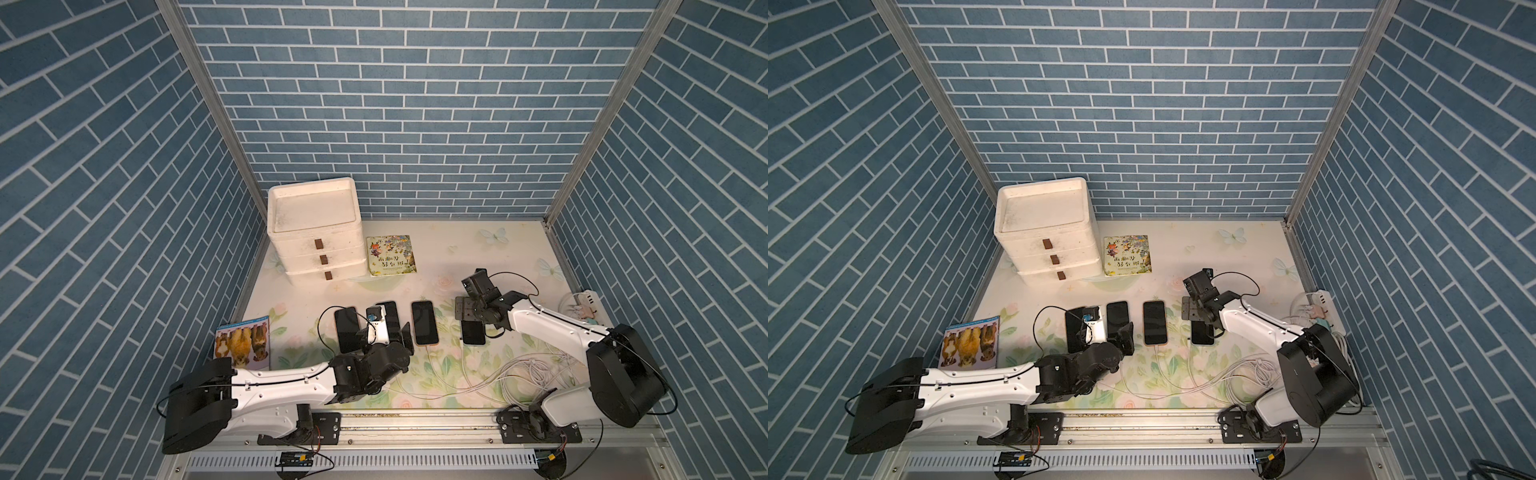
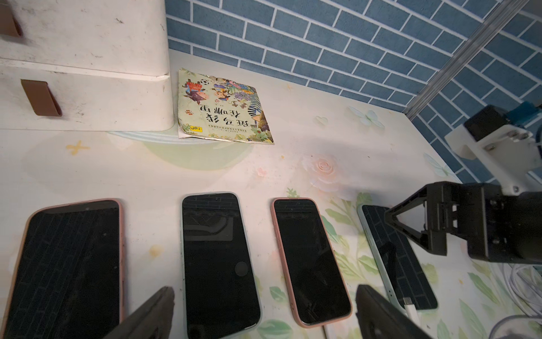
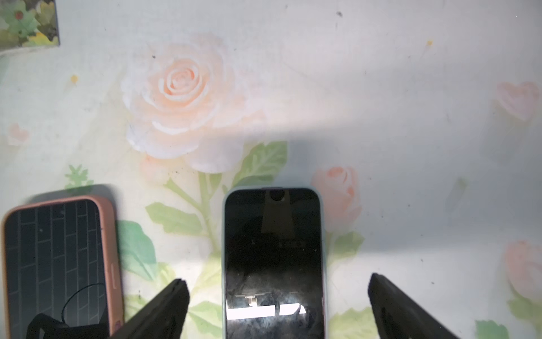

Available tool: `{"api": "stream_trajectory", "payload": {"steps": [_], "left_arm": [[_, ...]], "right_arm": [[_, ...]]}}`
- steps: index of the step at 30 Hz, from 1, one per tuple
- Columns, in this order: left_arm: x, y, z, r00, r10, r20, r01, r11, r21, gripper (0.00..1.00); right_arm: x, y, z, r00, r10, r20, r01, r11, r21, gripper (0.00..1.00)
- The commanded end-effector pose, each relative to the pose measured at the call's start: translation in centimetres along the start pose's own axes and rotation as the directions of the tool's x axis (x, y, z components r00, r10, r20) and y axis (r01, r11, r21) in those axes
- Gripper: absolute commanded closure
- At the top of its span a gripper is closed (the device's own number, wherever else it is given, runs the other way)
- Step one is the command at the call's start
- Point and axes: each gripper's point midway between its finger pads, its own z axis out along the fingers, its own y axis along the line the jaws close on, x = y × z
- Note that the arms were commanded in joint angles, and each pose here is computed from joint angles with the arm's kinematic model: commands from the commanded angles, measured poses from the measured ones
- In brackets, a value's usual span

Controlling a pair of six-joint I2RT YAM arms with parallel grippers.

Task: Unplug the charging cable from the phone
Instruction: Place the phone at the center of the board, then pick up the phone at the center of the board.

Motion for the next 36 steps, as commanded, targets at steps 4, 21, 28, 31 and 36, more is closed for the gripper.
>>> {"api": "stream_trajectory", "payload": {"steps": [4,21,28,31,36], "left_arm": [[-0.2,0.9,-0.1,1.0,-0.016,0.007,0.017,1.0,-0.027,0.0],[1.1,2.5,0.3,0.999,-0.03,-0.033,0.028,0.998,-0.061,0.03],[1.5,2.7,0.4,0.999,-0.039,-0.037,0.037,0.998,-0.052,0.03],[1.5,2.8,0.4,0.999,-0.043,-0.033,0.042,0.998,-0.05,0.03],[1.7,2.9,0.4,0.999,-0.043,-0.034,0.041,0.998,-0.051,0.03]], "right_arm": [[-0.4,0.7,-0.9,0.995,0.009,-0.098,-0.011,1.0,-0.023,0.01],[4.5,13.3,-0.8,0.945,-0.235,-0.227,0.166,0.945,-0.283,0.08],[5.7,14.6,0.0,0.94,-0.248,-0.233,0.185,0.947,-0.262,0.01],[6.4,14.6,0.6,0.935,-0.246,-0.254,0.187,0.954,-0.235,0.01],[7.0,14.2,1.4,0.933,-0.237,-0.271,0.186,0.962,-0.2,0.02]]}}
